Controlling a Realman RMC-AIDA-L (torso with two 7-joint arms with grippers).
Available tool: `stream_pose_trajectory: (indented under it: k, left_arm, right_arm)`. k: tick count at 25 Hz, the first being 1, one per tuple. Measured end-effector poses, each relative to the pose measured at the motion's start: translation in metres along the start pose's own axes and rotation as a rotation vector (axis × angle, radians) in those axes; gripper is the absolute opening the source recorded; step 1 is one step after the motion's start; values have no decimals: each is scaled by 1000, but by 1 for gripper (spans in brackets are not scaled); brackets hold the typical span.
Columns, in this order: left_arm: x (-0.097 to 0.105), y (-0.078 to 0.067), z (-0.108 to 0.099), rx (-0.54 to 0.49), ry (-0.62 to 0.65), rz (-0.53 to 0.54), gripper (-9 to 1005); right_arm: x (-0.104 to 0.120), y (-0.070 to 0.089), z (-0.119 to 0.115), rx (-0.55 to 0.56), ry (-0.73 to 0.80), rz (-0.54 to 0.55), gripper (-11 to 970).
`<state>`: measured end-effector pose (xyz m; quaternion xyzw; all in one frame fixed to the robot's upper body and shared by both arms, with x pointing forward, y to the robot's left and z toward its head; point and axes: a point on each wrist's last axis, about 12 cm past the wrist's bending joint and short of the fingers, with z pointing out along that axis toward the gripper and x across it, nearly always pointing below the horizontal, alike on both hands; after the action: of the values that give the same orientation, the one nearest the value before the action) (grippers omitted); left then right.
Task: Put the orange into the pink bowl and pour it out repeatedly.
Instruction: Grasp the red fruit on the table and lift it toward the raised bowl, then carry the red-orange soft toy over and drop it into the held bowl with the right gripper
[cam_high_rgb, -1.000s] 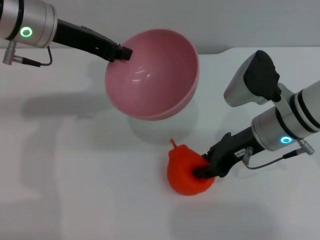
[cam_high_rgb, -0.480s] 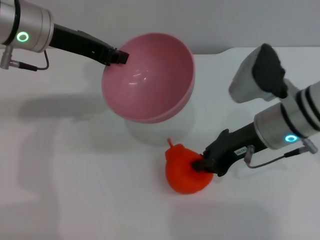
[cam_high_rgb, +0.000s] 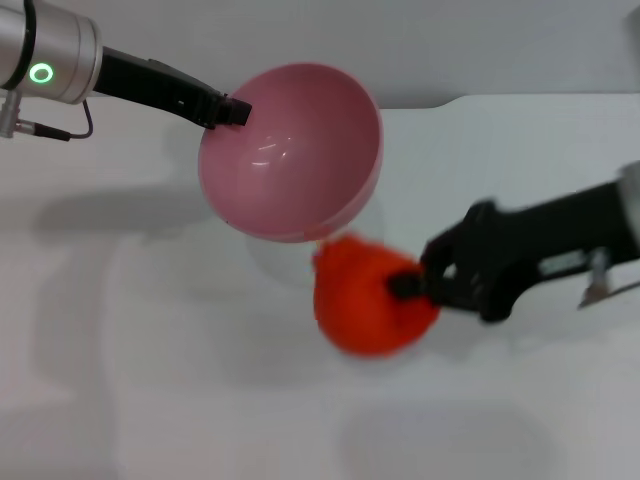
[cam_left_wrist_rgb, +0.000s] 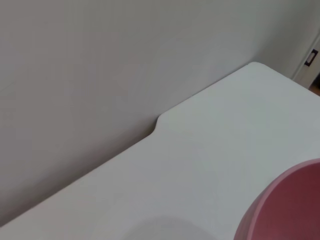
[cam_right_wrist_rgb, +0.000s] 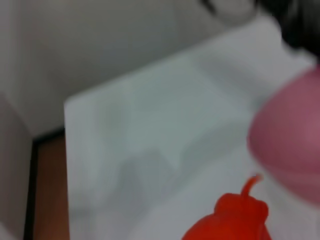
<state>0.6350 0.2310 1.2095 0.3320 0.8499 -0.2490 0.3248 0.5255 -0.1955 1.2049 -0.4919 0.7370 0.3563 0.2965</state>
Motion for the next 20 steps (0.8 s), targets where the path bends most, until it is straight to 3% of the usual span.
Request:
stream_pose_trajectory:
  k: [7,11,20]
  left_arm:
    - [0,-4,5,8,23,20,43]
    - [3,-11,13,26,40,30,43]
    - [8,-34,35,78,115,91,43]
  right_arm:
    - [-17,13,-50,-23,-220,-156,73]
    - [-19,16,-69,30,-319,-251,83]
    - [1,0,-54,15,-351,-258,105]
